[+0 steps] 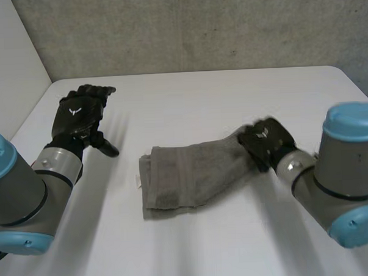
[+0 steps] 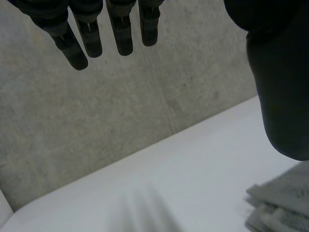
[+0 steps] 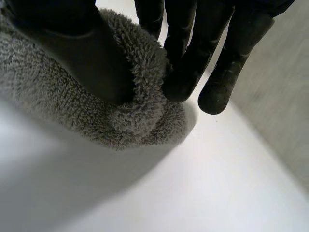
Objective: Fold the towel.
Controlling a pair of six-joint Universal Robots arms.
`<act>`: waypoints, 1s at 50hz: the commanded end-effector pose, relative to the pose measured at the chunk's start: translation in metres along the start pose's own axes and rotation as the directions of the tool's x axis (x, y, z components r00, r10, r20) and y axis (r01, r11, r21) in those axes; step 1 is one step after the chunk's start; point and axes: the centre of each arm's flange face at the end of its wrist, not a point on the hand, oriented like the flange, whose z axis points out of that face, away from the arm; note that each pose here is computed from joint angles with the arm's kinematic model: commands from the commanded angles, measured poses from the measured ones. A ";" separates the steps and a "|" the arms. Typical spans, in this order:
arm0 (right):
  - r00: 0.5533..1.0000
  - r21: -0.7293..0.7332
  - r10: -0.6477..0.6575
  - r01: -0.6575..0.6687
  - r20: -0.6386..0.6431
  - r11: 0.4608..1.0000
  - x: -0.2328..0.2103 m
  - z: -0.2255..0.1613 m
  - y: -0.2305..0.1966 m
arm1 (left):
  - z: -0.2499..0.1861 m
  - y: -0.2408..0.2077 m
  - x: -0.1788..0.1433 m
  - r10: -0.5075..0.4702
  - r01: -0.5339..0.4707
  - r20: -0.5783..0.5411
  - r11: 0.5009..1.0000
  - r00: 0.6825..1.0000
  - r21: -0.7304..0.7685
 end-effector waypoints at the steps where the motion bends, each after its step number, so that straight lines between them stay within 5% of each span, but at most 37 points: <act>1: 0.978 0.259 -0.127 0.080 0.168 0.962 -0.067 0.000 -0.074 | 0.005 -0.031 0.003 -0.003 0.004 -0.009 0.996 1.000 0.093; 5: 0.933 0.335 -0.217 0.114 0.288 0.935 -0.106 -0.001 -0.084 | 0.009 -0.040 0.002 -0.001 0.002 -0.007 0.993 1.000 0.120; 7: 0.874 0.382 -0.298 0.144 0.383 0.913 -0.134 -0.006 -0.085 | 0.010 -0.043 0.002 -0.001 0.001 -0.004 0.991 1.000 0.131; 12: 0.831 0.352 -0.312 0.152 0.461 0.924 -0.158 -0.010 -0.074 | 0.014 -0.050 -0.003 -0.010 0.003 0.041 0.989 0.999 0.149; 18: 0.895 0.239 -0.197 0.105 0.399 0.965 -0.143 -0.003 -0.069 | 0.013 -0.051 0.000 -0.039 0.033 0.037 0.988 0.999 0.150; 20: 0.950 0.192 -0.062 0.002 0.307 0.981 -0.120 -0.008 -0.081 | 0.012 -0.049 0.003 -0.081 0.077 0.023 0.986 0.996 0.146; 23: 0.966 0.160 0.081 -0.123 0.248 0.979 -0.096 -0.016 -0.085 | 0.012 -0.047 0.005 -0.100 0.097 0.017 0.985 0.995 0.140; 31: 0.925 0.070 0.296 -0.320 0.238 0.945 -0.068 -0.010 -0.063 | 0.006 -0.019 0.033 -0.128 0.130 -0.056 0.991 0.990 0.036; 44: 0.898 -0.089 0.352 -0.340 0.265 0.936 -0.086 0.028 -0.004 | -0.023 0.070 0.066 -0.041 -0.013 -0.143 0.934 0.989 -0.358; 50: 0.903 -0.101 0.356 -0.341 0.243 0.935 -0.084 0.031 0.000 | -0.026 0.076 0.063 0.010 -0.071 -0.157 0.919 0.988 -0.387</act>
